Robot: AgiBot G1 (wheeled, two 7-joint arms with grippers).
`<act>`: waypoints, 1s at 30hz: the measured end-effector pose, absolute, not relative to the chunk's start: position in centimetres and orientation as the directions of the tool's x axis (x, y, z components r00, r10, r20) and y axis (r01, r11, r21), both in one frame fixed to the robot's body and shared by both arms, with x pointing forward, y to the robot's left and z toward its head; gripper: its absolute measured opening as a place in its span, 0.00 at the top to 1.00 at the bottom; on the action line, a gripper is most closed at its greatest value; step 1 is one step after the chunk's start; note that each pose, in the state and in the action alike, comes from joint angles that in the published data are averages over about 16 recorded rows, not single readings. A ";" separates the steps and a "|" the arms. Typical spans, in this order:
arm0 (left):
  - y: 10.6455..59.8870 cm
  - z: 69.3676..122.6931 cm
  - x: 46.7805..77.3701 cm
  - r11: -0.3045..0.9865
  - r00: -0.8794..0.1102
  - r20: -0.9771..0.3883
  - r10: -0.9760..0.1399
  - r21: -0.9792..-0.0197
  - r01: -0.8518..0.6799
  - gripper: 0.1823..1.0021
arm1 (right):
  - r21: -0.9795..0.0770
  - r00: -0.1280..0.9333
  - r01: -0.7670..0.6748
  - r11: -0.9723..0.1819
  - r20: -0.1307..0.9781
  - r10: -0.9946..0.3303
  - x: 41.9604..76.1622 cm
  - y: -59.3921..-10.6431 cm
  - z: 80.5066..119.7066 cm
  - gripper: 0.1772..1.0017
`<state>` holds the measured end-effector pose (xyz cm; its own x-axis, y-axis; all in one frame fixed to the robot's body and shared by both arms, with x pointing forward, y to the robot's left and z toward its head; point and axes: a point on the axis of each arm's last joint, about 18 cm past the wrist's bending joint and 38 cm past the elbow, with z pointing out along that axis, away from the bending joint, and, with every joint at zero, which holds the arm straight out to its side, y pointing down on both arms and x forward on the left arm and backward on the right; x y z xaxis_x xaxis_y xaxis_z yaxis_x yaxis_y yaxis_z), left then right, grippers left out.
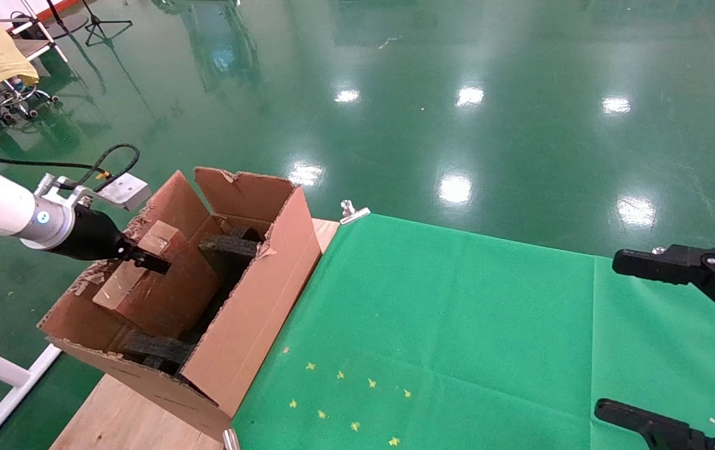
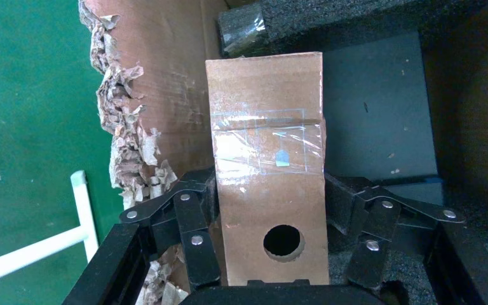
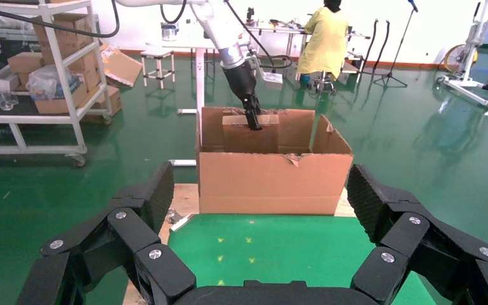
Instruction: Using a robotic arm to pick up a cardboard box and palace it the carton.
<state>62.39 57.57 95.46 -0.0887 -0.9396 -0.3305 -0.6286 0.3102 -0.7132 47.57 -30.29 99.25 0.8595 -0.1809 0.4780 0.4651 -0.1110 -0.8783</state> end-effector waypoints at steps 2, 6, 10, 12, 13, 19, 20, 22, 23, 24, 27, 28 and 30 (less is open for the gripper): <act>57.6 95.4 62.4 0.309 -0.088 -0.329 -0.940 -0.713 -0.629 0.74 | -0.878 0.860 0.465 -0.111 0.478 -0.181 47.6 -30.3 99.3 0.00; 57.6 95.3 62.4 0.308 -0.089 -0.328 -0.941 -0.713 -0.631 0.72 | -0.878 0.860 0.465 -0.111 0.478 -0.181 47.6 -30.3 99.2 0.00; 57.6 95.4 62.4 0.308 -0.090 -0.327 -0.941 -0.713 -0.630 0.69 | -0.878 0.860 0.465 -0.111 0.478 -0.181 47.6 -30.3 99.3 0.00; 57.5 95.4 62.3 0.309 -0.090 -0.327 -0.941 -0.713 -0.630 0.66 | -0.878 0.860 0.465 -0.111 0.478 -0.181 47.6 -30.3 99.3 0.00; 57.5 95.4 62.3 0.309 -0.091 -0.327 -0.941 -0.713 -0.629 0.65 | -0.878 0.860 0.465 -0.111 0.478 -0.181 47.6 -30.3 99.3 0.00; 57.6 96.0 62.3 0.315 -0.090 -0.332 -0.939 -0.722 -0.617 0.54 | -0.878 0.860 0.465 -0.111 0.478 -0.181 47.6 -30.3 99.3 0.00; 57.5 96.2 62.3 0.317 -0.093 -0.332 -0.939 -0.725 -0.612 0.52 | -0.878 0.860 0.465 -0.111 0.478 -0.181 47.6 -30.3 99.3 0.00; 57.4 96.7 62.3 0.323 -0.101 -0.330 -0.938 -0.735 -0.597 0.47 | -0.878 0.860 0.465 -0.111 0.478 -0.181 47.6 -30.3 99.3 0.00; 57.3 97.0 62.3 0.327 -0.108 -0.329 -0.938 -0.740 -0.587 0.44 | -0.878 0.860 0.465 -0.111 0.478 -0.181 47.6 -30.3 99.3 0.00; 57.2 97.3 62.2 0.331 -0.115 -0.327 -0.938 -0.747 -0.576 0.42 | -0.878 0.860 0.465 -0.111 0.478 -0.181 47.6 -30.3 99.3 0.00; 56.7 98.4 62.1 0.345 -0.146 -0.318 -0.937 -0.770 -0.536 0.35 | -0.878 0.860 0.465 -0.111 0.478 -0.181 47.6 -30.3 99.3 0.00; 56.5 98.8 62.0 0.352 -0.159 -0.316 -0.935 -0.778 -0.520 0.32 | -0.878 0.860 0.465 -0.111 0.478 -0.181 47.6 -30.3 99.3 0.00; 56.0 99.7 61.8 0.364 -0.187 -0.312 -0.931 -0.795 -0.485 0.27 | -0.878 0.860 0.465 -0.111 0.478 -0.181 47.6 -30.3 99.3 0.00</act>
<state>61.80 56.05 99.68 -0.1875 -0.9314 -0.3121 -0.4852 0.3640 -0.7950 47.58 -30.29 99.26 0.8596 -0.1812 0.4778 0.4649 -0.1108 -0.8784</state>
